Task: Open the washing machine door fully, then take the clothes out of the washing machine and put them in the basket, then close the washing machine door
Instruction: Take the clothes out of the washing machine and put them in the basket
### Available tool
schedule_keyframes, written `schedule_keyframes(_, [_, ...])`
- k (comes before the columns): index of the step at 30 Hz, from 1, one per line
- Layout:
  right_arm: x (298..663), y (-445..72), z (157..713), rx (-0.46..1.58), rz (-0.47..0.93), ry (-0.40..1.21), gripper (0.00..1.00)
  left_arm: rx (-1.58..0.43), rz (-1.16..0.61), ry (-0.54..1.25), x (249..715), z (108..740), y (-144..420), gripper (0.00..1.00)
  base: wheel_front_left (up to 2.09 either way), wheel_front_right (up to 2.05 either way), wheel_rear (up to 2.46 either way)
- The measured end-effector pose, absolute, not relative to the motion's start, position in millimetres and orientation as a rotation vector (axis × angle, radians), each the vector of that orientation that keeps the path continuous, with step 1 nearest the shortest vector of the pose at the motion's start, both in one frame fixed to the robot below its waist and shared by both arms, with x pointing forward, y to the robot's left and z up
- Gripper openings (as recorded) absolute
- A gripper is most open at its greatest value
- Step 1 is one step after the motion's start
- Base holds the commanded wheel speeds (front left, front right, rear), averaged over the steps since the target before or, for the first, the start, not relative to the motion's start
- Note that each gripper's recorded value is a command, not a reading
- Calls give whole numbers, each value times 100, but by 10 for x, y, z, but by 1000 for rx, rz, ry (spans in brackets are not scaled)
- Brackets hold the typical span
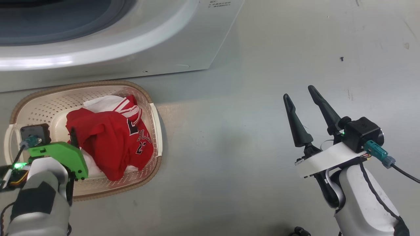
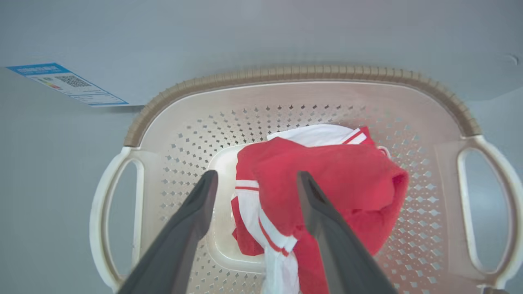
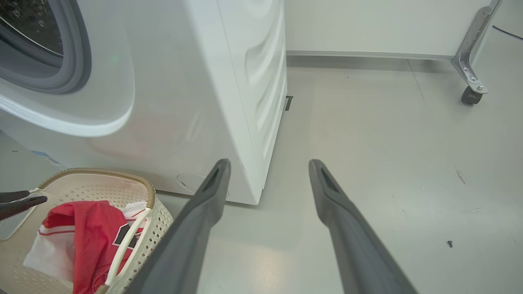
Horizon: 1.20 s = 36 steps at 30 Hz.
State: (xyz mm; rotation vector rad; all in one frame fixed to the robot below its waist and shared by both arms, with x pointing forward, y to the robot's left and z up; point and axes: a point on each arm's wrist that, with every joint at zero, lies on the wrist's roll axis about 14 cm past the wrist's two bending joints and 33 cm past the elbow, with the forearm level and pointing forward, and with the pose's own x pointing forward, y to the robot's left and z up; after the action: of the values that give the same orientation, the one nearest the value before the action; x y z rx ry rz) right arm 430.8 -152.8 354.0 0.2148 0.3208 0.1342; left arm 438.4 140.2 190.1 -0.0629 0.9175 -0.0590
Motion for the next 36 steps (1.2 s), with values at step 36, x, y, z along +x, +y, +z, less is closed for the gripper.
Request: schedule_keyframes(36, [4194,-1447,4316,250,147,139,100,-164,-203,387,4877,3551,1033,100,0,0,0])
